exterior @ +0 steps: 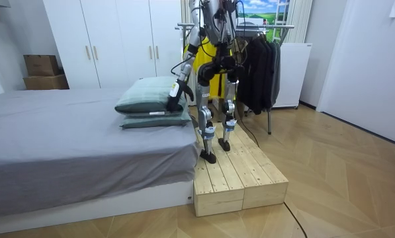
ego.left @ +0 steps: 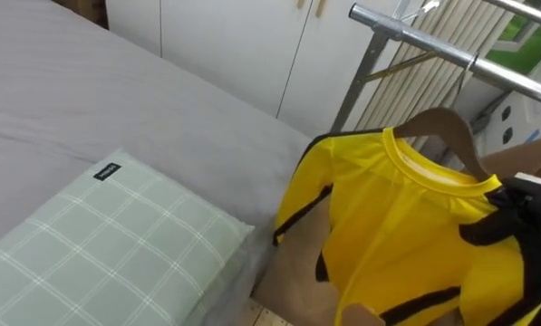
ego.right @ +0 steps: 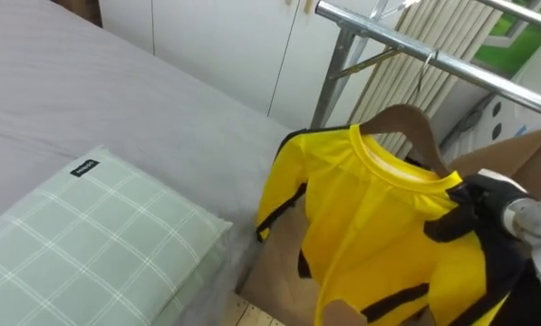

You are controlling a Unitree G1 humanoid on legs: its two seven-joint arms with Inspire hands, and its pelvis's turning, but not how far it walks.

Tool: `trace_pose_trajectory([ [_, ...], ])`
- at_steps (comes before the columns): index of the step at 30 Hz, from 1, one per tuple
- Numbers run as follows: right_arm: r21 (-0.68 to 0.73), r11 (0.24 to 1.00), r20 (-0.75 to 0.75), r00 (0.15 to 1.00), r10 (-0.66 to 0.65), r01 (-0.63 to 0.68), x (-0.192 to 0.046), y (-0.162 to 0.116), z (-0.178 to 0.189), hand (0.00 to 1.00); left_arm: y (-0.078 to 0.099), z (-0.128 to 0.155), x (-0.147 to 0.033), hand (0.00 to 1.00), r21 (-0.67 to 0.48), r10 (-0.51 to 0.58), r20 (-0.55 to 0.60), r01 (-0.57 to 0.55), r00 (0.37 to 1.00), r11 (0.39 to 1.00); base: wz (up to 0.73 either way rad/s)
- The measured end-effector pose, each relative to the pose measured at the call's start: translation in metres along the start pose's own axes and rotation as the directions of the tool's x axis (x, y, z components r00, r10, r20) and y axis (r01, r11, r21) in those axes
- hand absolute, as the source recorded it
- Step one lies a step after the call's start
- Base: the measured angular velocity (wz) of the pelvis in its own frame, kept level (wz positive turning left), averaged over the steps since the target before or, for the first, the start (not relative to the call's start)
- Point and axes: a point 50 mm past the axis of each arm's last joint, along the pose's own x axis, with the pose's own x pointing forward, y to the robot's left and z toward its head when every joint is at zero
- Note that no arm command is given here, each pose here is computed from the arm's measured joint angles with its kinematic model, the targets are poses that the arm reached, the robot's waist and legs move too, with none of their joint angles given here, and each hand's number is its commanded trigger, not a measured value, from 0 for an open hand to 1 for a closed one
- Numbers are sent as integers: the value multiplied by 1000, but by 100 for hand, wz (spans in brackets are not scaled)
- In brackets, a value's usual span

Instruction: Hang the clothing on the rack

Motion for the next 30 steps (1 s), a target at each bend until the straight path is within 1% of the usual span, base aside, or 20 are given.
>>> trace_pose_trajectory([
  [4,15,993,32,993,-117,117,-3,-15,5,100,-3,-5,-3,0,-1,-3,-1,3,1000,1000,0],
  [6,26,989,47,988,-148,147,-3,-18,7,100,-3,-7,-4,0,12,3,0,-3,1000,1000,0],
  [11,43,983,52,982,-180,178,-4,-22,6,100,-3,-9,-6,0,29,8,-1,-8,1000,1000,0],
  [15,89,980,55,981,-186,181,-6,-26,5,100,-5,-12,-6,0,38,3,-4,-3,1000,999,0],
  [18,176,972,40,985,-166,157,-4,-23,-3,100,-7,-11,-7,0,49,-4,0,4,1000,999,1],
  [23,254,962,18,994,-111,103,-3,-18,-13,100,-8,-12,-7,0,51,-11,-2,11,1000,999,0],
  [30,396,918,10,999,36,-37,-2,-5,-29,100,-8,-9,-7,0,47,-25,4,25,1000,999,2],
])
